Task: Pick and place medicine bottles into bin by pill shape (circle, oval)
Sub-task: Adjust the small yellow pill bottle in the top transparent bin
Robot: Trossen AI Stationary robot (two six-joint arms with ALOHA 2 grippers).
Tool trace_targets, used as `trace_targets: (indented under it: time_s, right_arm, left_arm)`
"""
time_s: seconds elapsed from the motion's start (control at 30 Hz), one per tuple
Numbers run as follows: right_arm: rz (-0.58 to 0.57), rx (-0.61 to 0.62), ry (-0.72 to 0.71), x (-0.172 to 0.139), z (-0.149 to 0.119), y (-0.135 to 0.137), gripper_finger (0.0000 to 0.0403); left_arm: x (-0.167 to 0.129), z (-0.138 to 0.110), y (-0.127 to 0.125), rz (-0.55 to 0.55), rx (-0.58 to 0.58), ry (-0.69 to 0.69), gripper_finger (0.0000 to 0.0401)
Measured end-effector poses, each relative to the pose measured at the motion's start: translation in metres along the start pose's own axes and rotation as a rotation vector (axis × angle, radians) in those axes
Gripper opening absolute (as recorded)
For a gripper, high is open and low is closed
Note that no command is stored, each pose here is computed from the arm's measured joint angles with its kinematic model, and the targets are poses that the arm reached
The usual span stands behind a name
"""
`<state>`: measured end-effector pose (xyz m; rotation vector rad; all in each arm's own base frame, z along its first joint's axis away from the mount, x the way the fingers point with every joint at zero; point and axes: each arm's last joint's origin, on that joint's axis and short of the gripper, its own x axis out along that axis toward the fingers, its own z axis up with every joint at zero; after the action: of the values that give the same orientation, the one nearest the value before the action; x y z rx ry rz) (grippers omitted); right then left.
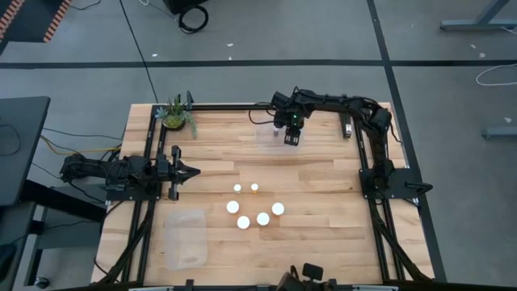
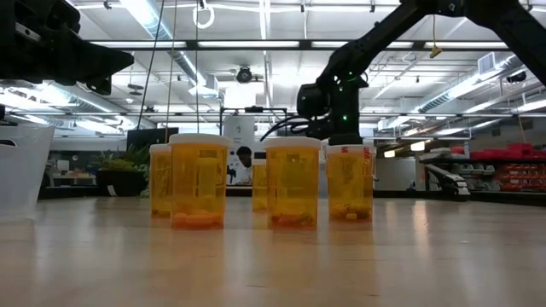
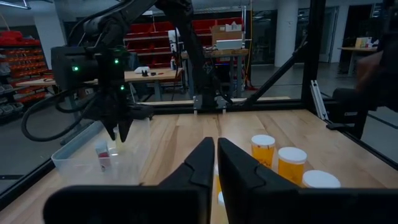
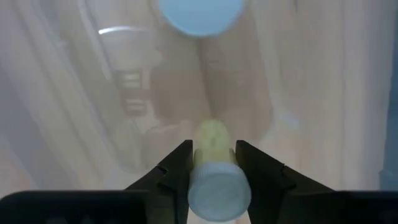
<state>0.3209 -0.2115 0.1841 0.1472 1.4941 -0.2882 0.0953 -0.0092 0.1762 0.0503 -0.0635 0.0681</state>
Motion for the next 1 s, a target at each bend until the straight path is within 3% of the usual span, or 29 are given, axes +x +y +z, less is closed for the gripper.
trace_targets:
  time_s: [0.3,1.0]
  right_arm:
    - [0.015,0.033,-0.01,0.001,-0.005,-0.018,0.0128]
    - [-0.005,0.046,-0.07,0.001,-0.002,-0.026,0.0129]
  left_arm:
    - [0.0,0.0,0.0,0.0,0.0,0.0,0.0031]
    - [0.0,0.0,0.0,0.0,0.0,0.0,0.0026]
